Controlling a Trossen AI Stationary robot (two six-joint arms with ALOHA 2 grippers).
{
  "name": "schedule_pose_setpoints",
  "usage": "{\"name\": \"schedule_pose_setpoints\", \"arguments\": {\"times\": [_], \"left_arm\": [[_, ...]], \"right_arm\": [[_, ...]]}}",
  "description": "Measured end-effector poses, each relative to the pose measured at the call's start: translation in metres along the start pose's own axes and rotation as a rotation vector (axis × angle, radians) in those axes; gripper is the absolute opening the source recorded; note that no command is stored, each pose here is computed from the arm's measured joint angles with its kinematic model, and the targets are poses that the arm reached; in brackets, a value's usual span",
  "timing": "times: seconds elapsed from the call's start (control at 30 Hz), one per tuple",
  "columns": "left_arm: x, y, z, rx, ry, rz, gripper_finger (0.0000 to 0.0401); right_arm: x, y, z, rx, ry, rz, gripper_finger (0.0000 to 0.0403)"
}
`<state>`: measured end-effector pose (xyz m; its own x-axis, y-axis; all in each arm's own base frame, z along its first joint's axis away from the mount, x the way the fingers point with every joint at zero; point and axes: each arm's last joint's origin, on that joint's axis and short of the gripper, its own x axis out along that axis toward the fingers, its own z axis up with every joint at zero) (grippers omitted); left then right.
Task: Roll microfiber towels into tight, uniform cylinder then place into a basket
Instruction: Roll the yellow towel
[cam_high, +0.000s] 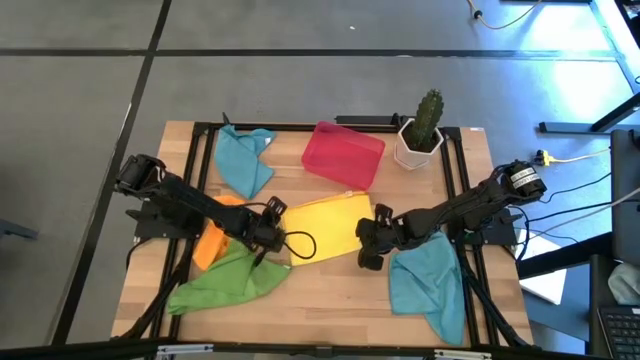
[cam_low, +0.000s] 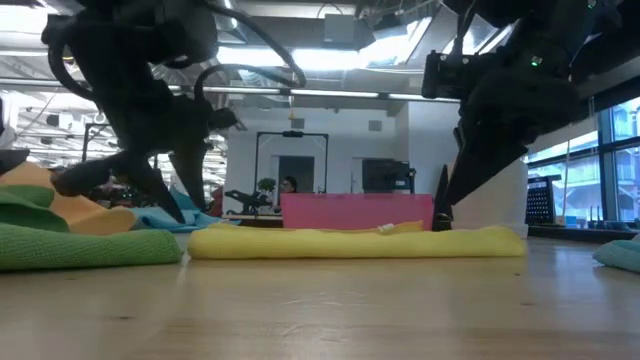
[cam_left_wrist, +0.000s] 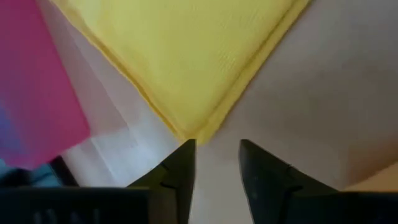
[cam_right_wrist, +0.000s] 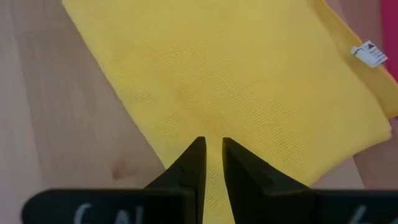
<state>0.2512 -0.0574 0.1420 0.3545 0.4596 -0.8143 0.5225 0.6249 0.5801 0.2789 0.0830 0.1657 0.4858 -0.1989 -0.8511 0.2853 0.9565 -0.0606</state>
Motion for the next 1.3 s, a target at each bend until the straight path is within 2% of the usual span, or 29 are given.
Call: {"name": "schedule_pose_setpoints", "arguments": {"times": [0.2,0.5,0.73,1.1,1.3], "left_arm": [[0.005,0.003,0.000,0.055,-0.011,0.042,0.0114],[0.007,0.010,0.001,-0.032,-0.034,0.075,0.0114],[0.007,0.011,0.002,-0.040,-0.040,0.078,0.0116],[0.007,0.010,0.001,-0.036,-0.037,0.076,0.0170],[0.015,0.007,-0.008,0.017,-0.001,0.063,0.0180]], "right_arm": [[0.000,0.000,0.001,0.001,-0.008,0.005,0.0055],[0.000,0.001,0.002,-0.025,-0.018,0.010,0.0055],[0.000,0.002,0.004,-0.039,-0.040,0.022,0.0055],[0.000,0.003,0.005,-0.039,-0.047,0.026,0.0055],[0.000,0.003,0.005,-0.039,-0.048,0.026,0.0055]]}}
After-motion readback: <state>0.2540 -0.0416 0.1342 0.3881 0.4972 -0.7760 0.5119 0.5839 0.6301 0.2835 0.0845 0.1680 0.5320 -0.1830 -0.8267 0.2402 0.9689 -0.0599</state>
